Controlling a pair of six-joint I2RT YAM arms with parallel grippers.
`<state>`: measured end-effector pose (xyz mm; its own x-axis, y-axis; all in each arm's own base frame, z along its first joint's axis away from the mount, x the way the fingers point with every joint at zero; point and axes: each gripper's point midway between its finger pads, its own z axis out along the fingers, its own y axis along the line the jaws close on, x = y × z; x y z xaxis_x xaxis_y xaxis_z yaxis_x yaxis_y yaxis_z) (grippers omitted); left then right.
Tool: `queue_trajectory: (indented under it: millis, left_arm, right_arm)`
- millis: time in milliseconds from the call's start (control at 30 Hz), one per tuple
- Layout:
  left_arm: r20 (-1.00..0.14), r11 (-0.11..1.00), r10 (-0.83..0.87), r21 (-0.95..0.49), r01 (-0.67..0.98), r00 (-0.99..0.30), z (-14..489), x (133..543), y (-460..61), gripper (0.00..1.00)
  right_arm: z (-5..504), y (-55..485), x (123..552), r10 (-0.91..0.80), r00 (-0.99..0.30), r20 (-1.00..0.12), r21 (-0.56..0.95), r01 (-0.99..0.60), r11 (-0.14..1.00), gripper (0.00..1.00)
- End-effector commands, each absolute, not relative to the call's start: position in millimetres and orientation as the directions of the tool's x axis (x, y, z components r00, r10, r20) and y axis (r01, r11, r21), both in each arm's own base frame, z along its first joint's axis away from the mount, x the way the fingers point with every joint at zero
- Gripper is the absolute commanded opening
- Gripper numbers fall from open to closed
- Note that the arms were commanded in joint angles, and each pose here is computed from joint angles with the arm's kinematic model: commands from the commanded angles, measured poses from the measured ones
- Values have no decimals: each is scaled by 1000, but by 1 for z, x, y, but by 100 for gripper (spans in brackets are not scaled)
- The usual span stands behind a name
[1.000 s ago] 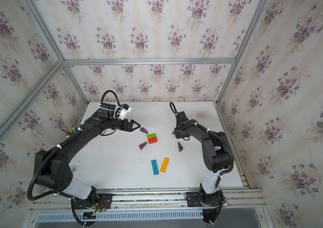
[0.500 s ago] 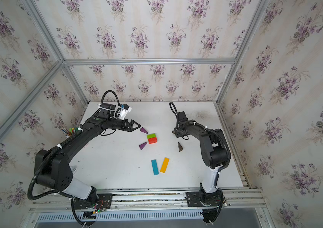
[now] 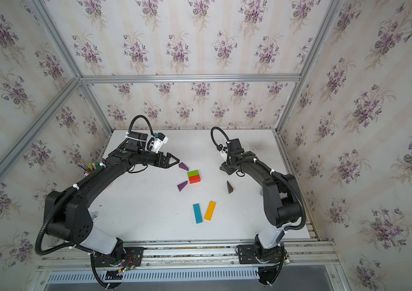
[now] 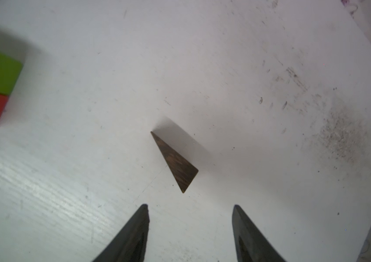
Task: Assemble a small pinwheel with building blocks
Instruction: Move the building block to the center of the board.
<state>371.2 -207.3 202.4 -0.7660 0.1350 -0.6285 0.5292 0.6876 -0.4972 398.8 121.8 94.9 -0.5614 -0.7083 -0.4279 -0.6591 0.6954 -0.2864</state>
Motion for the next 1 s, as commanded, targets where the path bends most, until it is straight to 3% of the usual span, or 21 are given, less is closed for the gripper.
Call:
queue_trajectory:
  millis: [0,100,367,467,967]
  left_arm:
    - [-654,667,144,-490,561,-742,209,371,-209,100]
    - [-656,664,143,-492,563,-741,211,370,-210,100]
    - [-663,659,145,-489,571,-735,213,369,-210,100]
    - [-666,659,152,-482,577,-730,212,368,-209,99]
    - [-666,638,157,-495,590,-729,214,364,-213,100]
  right_arm:
    - [109,131,404,-863,-284,-418,-370,-814,447,58]
    - [101,132,404,-907,-159,-391,-357,-882,309,54]
    - [88,134,416,-930,-49,-364,-262,-953,153,45]
    - [83,134,418,-935,-60,-351,-237,-960,150,40]
    - [55,130,412,-956,-161,-246,-185,-960,210,43]
